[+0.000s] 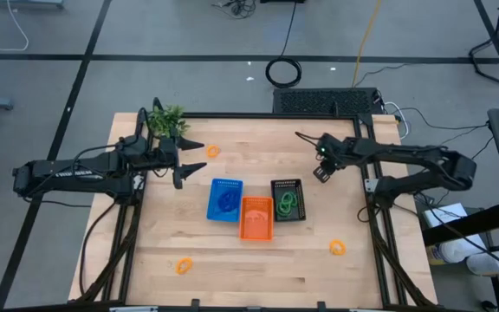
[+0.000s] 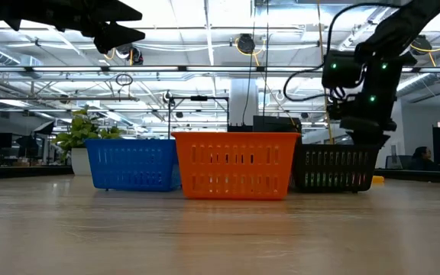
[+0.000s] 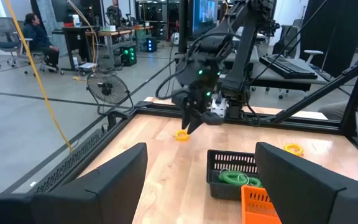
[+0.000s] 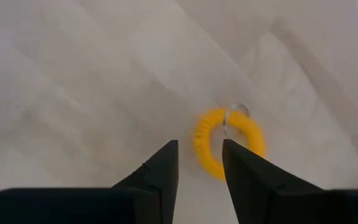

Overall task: Sort spring keychains
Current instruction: Put the yellow spring keychain into the orange bin

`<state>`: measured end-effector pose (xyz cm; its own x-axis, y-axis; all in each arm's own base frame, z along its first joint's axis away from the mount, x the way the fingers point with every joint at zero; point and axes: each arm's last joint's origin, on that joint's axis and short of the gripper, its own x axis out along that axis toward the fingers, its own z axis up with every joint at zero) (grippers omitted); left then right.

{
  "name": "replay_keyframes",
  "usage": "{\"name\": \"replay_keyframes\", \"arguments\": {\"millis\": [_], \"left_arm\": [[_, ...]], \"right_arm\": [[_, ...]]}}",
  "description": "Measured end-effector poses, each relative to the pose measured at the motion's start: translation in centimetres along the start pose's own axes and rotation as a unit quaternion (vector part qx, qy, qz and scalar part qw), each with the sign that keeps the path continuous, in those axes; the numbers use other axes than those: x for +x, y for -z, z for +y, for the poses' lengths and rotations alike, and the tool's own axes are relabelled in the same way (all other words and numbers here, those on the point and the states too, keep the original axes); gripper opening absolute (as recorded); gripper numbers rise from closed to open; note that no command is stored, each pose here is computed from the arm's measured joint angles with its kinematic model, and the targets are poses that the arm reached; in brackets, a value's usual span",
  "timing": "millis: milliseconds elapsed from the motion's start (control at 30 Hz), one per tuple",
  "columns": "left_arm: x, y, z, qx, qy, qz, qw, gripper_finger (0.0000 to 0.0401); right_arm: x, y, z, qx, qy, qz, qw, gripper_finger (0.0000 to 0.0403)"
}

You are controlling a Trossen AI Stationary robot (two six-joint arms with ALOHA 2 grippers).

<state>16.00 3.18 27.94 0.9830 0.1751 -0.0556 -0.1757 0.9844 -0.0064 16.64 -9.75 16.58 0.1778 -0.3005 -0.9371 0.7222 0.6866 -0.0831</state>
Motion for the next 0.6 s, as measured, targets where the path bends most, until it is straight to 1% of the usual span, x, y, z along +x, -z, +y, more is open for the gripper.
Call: {"name": "replay_keyframes", "arguments": {"millis": [133,267,433,600], "left_arm": [[0.0,0.0,0.0,0.0,0.0,0.0,1.0,0.0308],[0.0,0.0,0.0,0.0,0.0,0.0,1.0,0.0308],[0.0,0.0,0.0,0.0,0.0,0.0,1.0,0.0308],[0.0,0.0,0.0,0.0,0.0,0.0,1.0,0.0308]], "right_arm": [[1.2,-0.1,-0.3,0.005,0.007,0.028,1.0,0.0109],[2.1,-0.2,-0.2,-0.002,-0.014,0.051,0.999,0.0109],[2.8,-0.2,-0.1,-0.009,-0.015,0.068,0.997,0.0107],[3.2,-0.3,-0.3,-0.006,-0.016,0.071,0.997,0.0107]]}}
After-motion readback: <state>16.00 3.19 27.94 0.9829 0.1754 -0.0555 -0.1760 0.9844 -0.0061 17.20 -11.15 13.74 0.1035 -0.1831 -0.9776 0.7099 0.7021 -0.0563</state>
